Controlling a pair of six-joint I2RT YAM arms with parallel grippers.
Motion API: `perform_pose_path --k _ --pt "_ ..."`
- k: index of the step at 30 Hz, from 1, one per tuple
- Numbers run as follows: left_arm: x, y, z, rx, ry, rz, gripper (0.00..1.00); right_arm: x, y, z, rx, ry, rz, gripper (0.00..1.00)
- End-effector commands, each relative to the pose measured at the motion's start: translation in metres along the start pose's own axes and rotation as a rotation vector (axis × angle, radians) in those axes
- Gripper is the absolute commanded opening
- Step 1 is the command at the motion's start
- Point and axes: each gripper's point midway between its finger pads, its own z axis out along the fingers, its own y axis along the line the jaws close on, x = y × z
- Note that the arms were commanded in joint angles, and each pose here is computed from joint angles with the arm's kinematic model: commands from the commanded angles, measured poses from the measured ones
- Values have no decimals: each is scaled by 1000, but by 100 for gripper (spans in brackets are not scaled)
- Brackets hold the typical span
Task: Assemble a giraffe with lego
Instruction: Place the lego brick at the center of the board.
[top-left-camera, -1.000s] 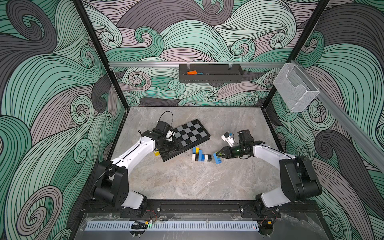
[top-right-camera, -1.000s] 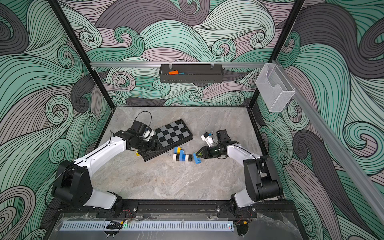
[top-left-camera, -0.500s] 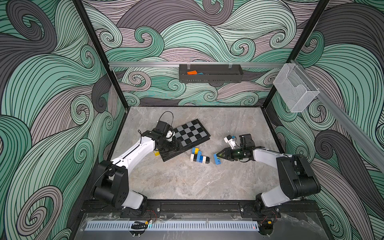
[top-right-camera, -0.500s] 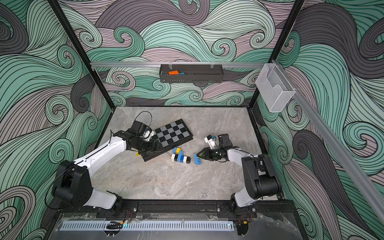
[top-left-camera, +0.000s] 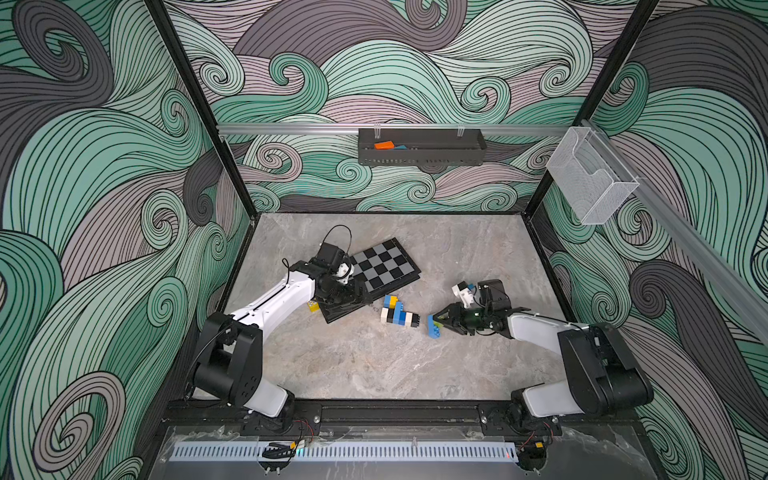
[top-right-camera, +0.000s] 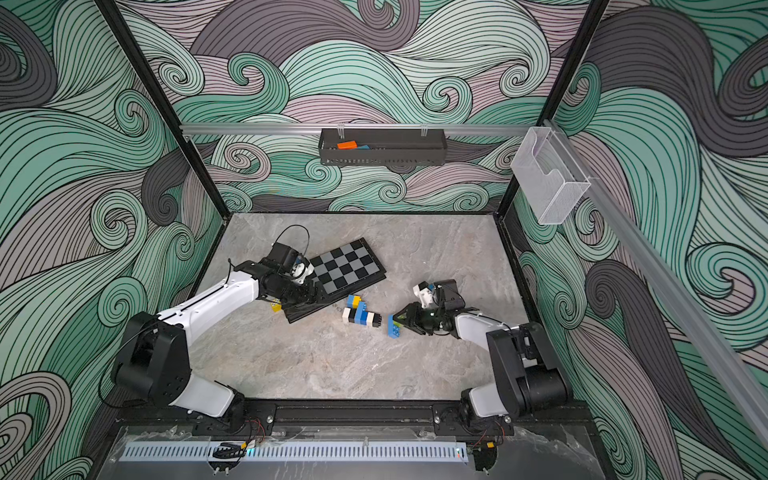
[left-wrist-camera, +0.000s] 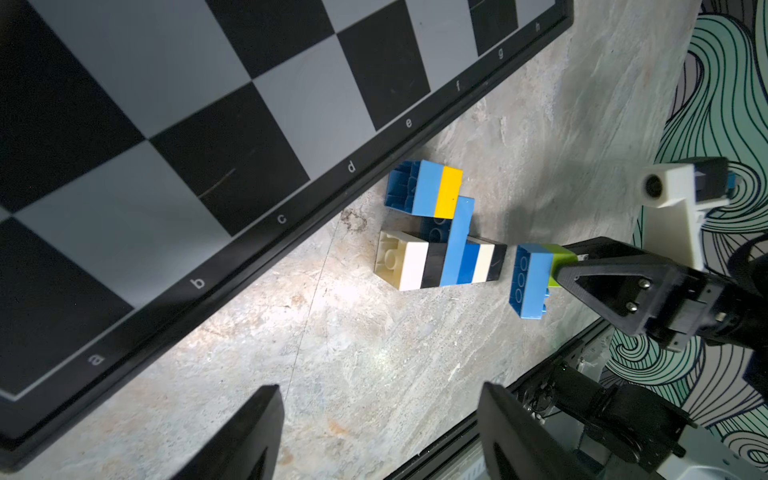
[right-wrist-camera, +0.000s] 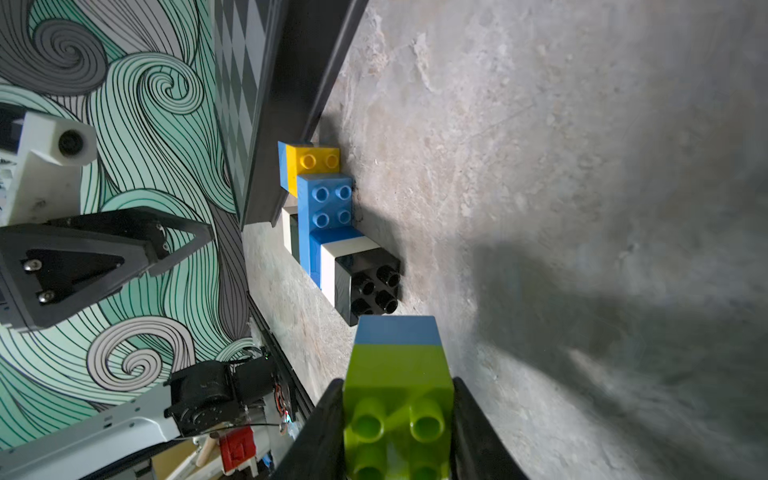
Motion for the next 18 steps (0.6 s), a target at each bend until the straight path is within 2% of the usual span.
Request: perform_pose_path --k 1,11,18 --pt "-1 -11 0 30 1 12 78 -3 -6 6 0 -41 65 40" --pt "7 -15 9 35 19 21 78 4 -25 19 78 -6 95 41" --pt "3 -18 14 39 14 19 78 4 -23 -5 212 -20 28 48"
